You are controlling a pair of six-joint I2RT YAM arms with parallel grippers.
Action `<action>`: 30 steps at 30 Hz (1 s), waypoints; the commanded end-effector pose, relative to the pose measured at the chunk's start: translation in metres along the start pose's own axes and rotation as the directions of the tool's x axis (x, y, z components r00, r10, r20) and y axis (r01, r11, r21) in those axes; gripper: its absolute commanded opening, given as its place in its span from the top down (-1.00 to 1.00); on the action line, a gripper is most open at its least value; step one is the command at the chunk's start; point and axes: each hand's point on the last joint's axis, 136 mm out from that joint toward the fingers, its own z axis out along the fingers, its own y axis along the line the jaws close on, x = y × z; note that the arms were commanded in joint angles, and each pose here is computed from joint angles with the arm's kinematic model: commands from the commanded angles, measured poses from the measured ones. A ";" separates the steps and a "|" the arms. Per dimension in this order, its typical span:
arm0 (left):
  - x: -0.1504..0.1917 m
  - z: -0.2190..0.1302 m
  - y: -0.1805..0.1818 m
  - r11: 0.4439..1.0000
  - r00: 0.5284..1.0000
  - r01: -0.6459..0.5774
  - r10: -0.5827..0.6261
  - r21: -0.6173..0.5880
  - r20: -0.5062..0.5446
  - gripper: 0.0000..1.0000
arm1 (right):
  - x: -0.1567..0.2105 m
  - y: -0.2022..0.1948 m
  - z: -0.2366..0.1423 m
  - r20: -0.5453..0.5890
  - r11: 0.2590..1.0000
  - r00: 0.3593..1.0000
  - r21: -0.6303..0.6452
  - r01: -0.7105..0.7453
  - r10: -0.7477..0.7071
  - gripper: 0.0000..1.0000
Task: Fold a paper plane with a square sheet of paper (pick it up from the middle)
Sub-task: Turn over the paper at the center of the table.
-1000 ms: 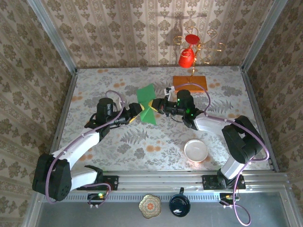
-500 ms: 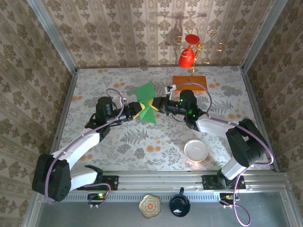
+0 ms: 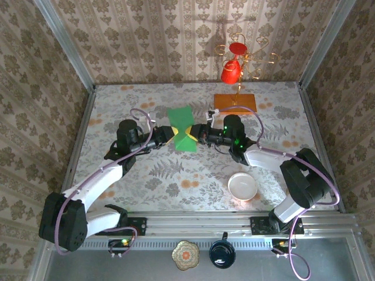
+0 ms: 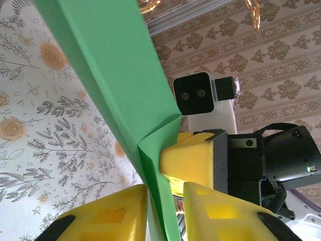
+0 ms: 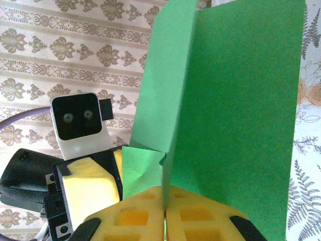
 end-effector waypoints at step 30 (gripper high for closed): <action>-0.048 -0.066 0.108 0.041 0.751 -0.605 0.361 -0.795 -0.553 0.90 | -0.055 -0.071 -0.127 0.230 0.690 0.929 0.723 0.035 -0.288 -0.29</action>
